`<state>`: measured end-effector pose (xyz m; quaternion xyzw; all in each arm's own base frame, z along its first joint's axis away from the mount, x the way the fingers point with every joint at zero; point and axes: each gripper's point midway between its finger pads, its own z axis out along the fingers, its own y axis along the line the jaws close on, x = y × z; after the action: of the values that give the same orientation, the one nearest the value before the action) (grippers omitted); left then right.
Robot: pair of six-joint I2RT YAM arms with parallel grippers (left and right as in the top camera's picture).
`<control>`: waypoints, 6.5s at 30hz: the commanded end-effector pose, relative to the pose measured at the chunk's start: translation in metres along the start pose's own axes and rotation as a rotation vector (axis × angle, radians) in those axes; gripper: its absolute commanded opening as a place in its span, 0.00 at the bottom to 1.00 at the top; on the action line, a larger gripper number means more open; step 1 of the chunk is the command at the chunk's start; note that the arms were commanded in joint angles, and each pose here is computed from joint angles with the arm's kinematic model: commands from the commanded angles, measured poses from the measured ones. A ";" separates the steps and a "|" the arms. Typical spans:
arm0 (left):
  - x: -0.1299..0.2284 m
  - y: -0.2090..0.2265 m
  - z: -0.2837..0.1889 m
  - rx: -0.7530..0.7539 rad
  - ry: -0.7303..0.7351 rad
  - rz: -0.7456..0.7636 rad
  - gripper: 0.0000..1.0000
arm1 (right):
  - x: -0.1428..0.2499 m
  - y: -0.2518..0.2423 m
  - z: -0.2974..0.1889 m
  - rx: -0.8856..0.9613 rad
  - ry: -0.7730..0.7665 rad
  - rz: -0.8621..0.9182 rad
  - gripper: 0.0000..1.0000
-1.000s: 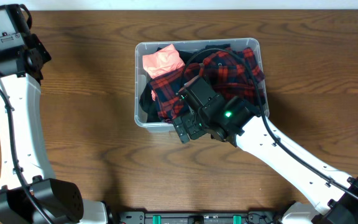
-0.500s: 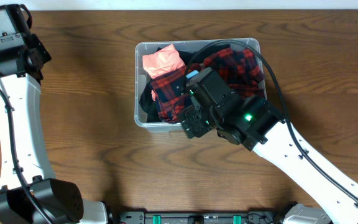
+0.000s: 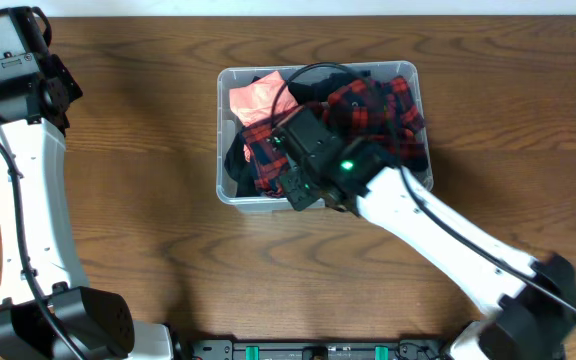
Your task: Pack container
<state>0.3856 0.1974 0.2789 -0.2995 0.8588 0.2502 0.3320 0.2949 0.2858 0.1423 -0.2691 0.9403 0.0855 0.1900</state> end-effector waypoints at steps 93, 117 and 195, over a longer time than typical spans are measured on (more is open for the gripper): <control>0.000 0.003 0.001 -0.018 -0.001 0.005 0.98 | -0.077 -0.135 -0.017 0.042 -0.180 0.238 0.10; 0.000 0.003 0.001 -0.018 -0.001 0.005 0.98 | -0.052 -0.067 0.077 0.014 0.010 0.067 0.12; 0.000 0.003 0.001 -0.018 -0.002 0.005 0.98 | 0.199 -0.075 -0.338 0.138 -0.777 0.165 0.99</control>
<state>0.3856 0.1974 0.2789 -0.2995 0.8588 0.2502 0.3320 0.0706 0.0418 0.3753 -0.1269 0.8270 0.1423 0.5289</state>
